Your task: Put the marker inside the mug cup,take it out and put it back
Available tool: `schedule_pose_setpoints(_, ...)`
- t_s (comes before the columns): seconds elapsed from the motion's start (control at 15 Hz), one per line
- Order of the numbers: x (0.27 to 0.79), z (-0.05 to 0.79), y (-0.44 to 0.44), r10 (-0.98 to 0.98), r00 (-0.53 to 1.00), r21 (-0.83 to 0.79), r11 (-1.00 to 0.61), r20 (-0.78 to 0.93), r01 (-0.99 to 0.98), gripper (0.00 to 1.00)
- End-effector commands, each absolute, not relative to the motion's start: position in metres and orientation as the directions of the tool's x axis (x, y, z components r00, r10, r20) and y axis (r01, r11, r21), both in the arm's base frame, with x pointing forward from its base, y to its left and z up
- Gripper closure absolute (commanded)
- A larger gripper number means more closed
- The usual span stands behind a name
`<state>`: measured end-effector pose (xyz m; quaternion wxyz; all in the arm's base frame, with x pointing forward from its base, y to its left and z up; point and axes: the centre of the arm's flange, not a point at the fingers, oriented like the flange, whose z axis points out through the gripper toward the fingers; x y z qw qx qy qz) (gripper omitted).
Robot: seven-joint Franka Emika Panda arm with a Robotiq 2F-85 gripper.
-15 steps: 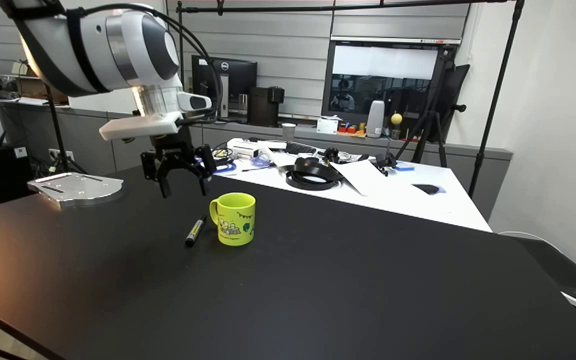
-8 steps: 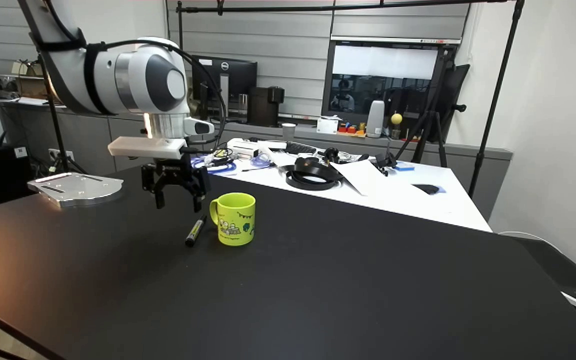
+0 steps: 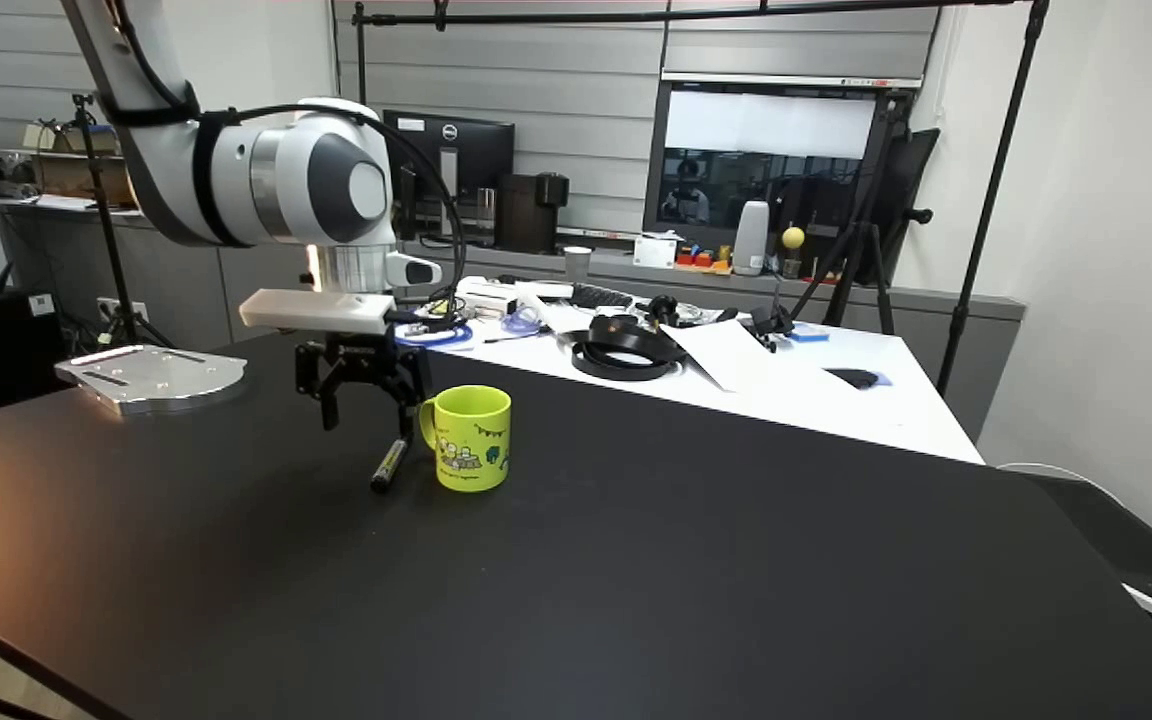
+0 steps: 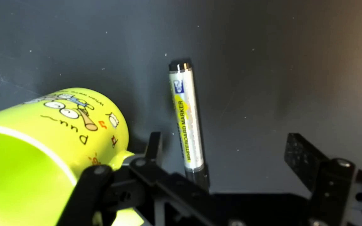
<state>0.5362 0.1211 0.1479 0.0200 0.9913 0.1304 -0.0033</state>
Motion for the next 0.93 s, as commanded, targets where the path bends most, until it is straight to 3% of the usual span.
schedule_pose_setpoints(0.0,0.547,0.14,0.113,0.261,0.965,0.043,-0.964,-0.034,0.262,0.0)
schedule_pose_setpoints(0.8,0.54,0.12,0.103,0.276,0.958,0.072,-0.957,-0.079,0.281,0.0)
schedule_pose_setpoints(0.87,0.541,0.118,0.103,0.276,0.957,0.075,-0.956,-0.085,0.283,0.16)
